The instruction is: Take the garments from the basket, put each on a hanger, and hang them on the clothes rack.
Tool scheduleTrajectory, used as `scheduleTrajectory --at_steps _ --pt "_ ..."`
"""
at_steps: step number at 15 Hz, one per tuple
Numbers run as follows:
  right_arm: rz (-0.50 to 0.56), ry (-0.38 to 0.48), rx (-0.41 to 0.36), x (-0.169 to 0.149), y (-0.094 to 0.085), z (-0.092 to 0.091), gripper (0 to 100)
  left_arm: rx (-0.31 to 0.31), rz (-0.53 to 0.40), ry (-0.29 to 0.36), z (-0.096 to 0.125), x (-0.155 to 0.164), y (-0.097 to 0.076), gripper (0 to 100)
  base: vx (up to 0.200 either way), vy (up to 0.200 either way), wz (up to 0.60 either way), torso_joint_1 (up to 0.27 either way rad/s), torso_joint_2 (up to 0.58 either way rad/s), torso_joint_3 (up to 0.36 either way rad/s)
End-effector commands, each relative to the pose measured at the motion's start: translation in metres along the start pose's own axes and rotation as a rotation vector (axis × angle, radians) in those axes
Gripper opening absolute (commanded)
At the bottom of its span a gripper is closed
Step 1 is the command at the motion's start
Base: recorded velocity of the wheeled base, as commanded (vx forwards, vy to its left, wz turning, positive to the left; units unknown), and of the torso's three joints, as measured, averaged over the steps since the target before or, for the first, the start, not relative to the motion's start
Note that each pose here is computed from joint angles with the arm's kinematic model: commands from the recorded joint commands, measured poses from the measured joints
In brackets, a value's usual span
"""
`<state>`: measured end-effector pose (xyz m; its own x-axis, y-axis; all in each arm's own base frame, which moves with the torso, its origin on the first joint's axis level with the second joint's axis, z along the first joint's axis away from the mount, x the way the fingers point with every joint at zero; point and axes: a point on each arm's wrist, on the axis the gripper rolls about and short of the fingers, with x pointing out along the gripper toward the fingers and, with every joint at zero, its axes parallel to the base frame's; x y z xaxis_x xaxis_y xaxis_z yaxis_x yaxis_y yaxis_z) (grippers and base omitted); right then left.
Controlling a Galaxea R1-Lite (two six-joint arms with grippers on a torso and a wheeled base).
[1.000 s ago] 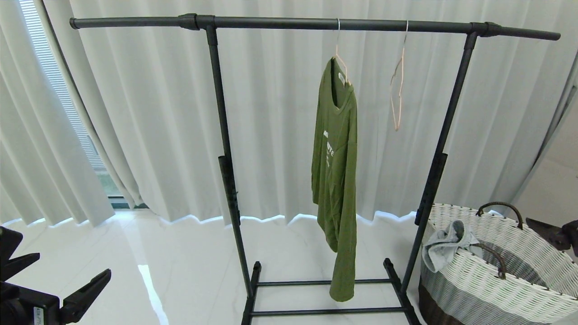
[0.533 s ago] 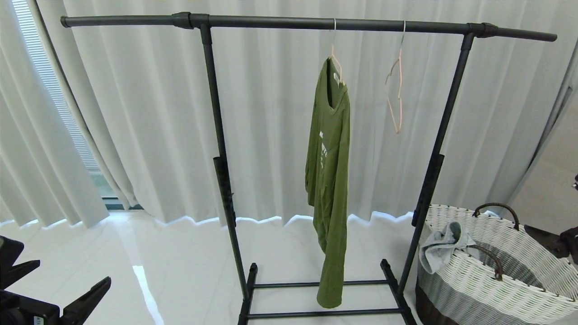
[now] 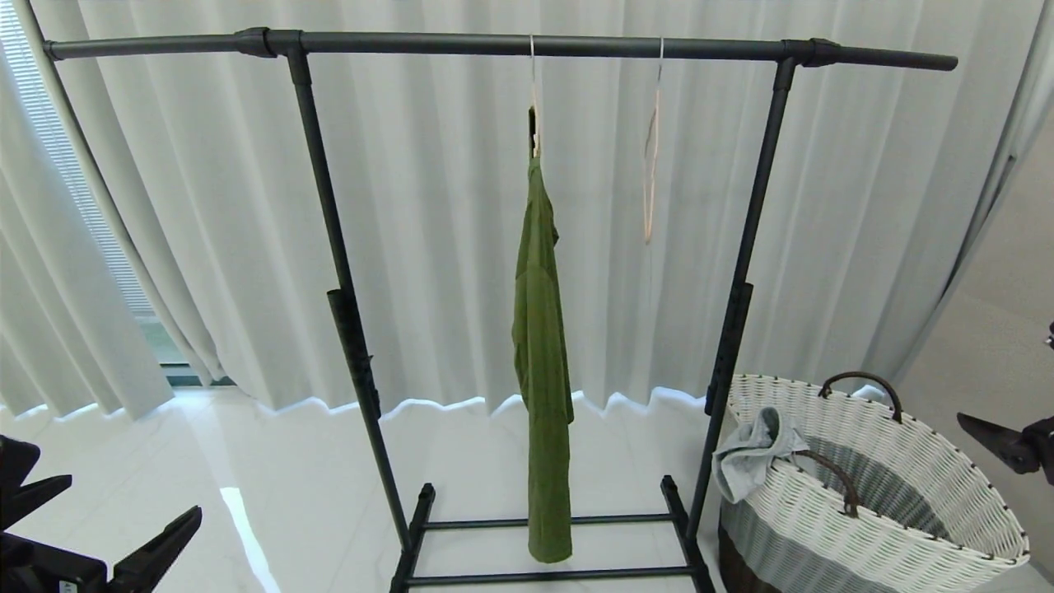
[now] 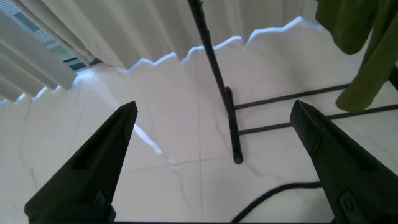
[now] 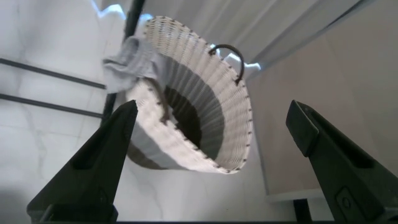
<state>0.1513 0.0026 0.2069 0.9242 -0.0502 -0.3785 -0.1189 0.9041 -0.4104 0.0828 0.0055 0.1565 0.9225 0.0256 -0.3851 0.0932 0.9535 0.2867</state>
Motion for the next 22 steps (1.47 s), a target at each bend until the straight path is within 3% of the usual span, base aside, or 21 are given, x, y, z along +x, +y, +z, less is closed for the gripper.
scheduleTrajectory --at_steps 1,7,10,12,18,22 --pt "0.002 0.001 -0.003 0.001 0.000 0.000 100 -0.001 0.000 0.000 0.001 0.000 0.000 100 0.200 0.000 0.00 0.007 0.00 0.012" --pt "0.013 0.011 -0.005 0.001 0.003 -0.003 100 0.000 -0.001 0.003 0.001 0.001 0.000 100 0.200 0.000 0.00 0.002 0.00 0.003" --pt "0.033 0.050 -0.026 0.003 0.008 -0.015 100 0.000 -0.002 0.003 0.001 0.001 0.000 100 0.200 0.000 0.00 0.001 0.00 -0.002" --pt "0.056 0.092 -0.030 0.006 0.013 -0.025 100 0.000 -0.004 0.004 0.000 0.001 0.000 100 0.200 0.000 0.00 0.000 0.00 0.000" --pt "0.161 0.315 -0.047 0.041 0.032 -0.058 100 0.026 -0.053 -0.019 0.003 0.001 -0.004 100 0.000 0.000 0.00 0.000 0.00 0.000" --pt "0.231 0.380 -0.073 0.075 0.050 -0.069 100 0.053 -0.117 -0.042 0.005 0.000 -0.010 100 0.000 0.000 0.00 0.000 0.00 0.000"
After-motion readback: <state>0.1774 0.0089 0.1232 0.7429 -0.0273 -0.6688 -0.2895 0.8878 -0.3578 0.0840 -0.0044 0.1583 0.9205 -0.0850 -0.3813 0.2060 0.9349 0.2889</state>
